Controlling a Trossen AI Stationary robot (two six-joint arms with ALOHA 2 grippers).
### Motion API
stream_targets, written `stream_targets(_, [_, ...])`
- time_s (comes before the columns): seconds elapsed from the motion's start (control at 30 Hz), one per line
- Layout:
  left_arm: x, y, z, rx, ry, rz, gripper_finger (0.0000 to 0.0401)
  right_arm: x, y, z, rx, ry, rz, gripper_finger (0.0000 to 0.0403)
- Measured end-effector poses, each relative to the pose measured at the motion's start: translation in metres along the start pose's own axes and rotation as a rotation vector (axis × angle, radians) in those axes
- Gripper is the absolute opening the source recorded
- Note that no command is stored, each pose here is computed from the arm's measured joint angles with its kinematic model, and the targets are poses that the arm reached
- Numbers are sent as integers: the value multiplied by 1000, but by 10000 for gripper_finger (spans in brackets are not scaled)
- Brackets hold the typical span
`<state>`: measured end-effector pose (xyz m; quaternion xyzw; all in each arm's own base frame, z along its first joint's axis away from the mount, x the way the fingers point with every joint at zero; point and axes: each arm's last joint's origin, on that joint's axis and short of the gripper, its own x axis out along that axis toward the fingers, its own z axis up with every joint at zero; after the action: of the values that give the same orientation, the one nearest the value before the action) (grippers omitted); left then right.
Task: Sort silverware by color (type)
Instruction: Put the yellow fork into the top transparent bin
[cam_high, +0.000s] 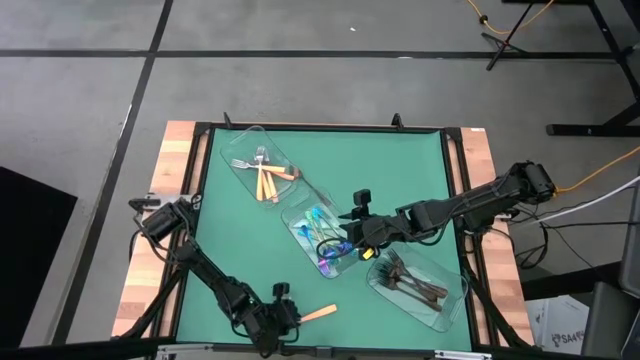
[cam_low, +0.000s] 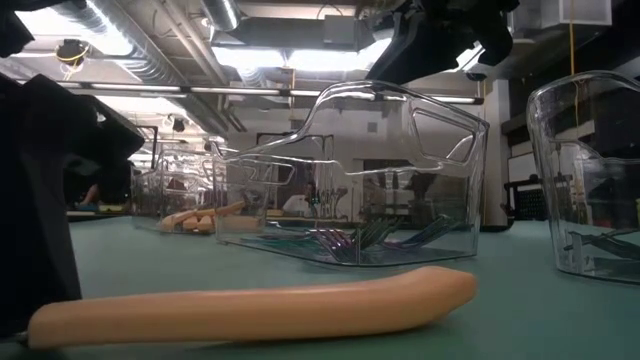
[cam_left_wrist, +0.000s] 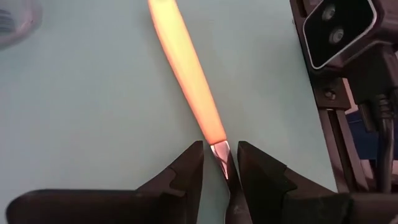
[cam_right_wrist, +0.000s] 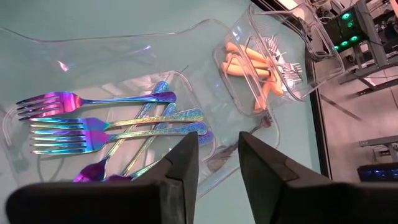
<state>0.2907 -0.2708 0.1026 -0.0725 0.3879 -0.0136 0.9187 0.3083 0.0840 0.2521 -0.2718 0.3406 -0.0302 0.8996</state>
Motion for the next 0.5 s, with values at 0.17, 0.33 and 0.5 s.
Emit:
stream_targets(0.17, [1,1,0,86,-12,15,96,0,0,0,0,0,0,104])
stream_targets(0.33, [1,1,0,119,-18,26,81,0,0,0,-1,0,0,104])
stream_targets(0.5, [2,2,1,121,-22,36,42,0,0,0,-1,0,0,104])
